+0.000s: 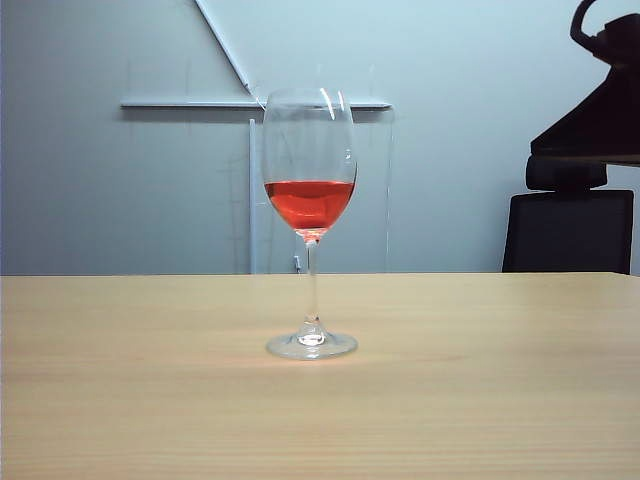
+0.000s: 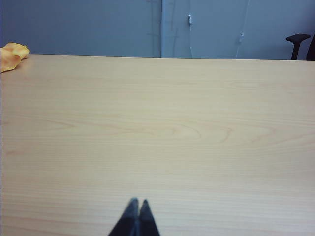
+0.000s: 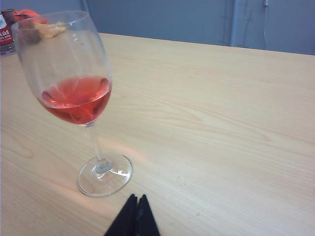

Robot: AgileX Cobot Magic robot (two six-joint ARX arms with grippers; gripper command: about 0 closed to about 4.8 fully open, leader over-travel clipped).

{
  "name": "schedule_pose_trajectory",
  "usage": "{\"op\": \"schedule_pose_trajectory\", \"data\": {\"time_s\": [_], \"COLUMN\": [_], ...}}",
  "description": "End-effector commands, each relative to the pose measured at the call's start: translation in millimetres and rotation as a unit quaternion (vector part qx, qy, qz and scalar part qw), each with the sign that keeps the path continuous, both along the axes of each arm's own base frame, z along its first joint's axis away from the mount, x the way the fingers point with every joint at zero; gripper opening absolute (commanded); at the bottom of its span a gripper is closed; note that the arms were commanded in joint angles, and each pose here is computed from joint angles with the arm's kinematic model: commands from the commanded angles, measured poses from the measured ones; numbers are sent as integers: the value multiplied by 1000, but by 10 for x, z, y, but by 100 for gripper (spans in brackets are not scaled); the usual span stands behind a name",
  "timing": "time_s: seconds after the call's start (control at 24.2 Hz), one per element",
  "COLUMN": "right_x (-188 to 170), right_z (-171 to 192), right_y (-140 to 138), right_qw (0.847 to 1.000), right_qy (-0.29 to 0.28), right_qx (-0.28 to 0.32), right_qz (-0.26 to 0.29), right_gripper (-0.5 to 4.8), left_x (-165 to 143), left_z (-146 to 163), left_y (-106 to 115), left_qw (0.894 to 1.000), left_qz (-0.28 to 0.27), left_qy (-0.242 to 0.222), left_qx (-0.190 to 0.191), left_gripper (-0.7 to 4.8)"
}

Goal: Gently pick up the goblet, rotate it counterclockwise for two full turns (viewing from above), and then place it back on the table.

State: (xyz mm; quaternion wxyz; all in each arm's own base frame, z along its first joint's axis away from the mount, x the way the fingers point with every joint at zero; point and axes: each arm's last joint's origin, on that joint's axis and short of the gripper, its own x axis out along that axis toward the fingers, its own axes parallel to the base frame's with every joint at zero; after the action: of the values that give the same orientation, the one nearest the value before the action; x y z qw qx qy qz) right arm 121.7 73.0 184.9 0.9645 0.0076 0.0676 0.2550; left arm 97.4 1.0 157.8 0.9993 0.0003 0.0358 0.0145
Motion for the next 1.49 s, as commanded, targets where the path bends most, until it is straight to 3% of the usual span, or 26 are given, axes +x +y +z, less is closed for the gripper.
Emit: {"op": "schedule_pose_trajectory", "data": {"time_s": [0.04,0.29,0.54,0.62,1.49], "right_x": [2,-78,-119,-160,-241], "right_z": [35,61,33,-75,-188], "right_y": [1,-146,-409,-541,-723], "right_qw": [1000,1000,992,984,968], "right_qy": [-13,-17,-66,-89,-73], "right_qx": [3,9,30,35,19], "right_qz": [-1,-15,-100,-152,-239], "right_gripper": [-9,-9,-9,-9,-9], "left_x": [-1,-1,-1,-1,-1], "left_z": [18,18,18,18,18], "left_y": [-2,-2,-2,-3,-3], "left_qw": [1000,1000,1000,1000,1000], "left_qz": [-2,-2,-2,-3,-3], "left_qy": [-4,-4,-4,-4,-4], "left_qx": [0,0,0,0,0], "left_gripper": [-5,-5,-5,-5,-5]}}
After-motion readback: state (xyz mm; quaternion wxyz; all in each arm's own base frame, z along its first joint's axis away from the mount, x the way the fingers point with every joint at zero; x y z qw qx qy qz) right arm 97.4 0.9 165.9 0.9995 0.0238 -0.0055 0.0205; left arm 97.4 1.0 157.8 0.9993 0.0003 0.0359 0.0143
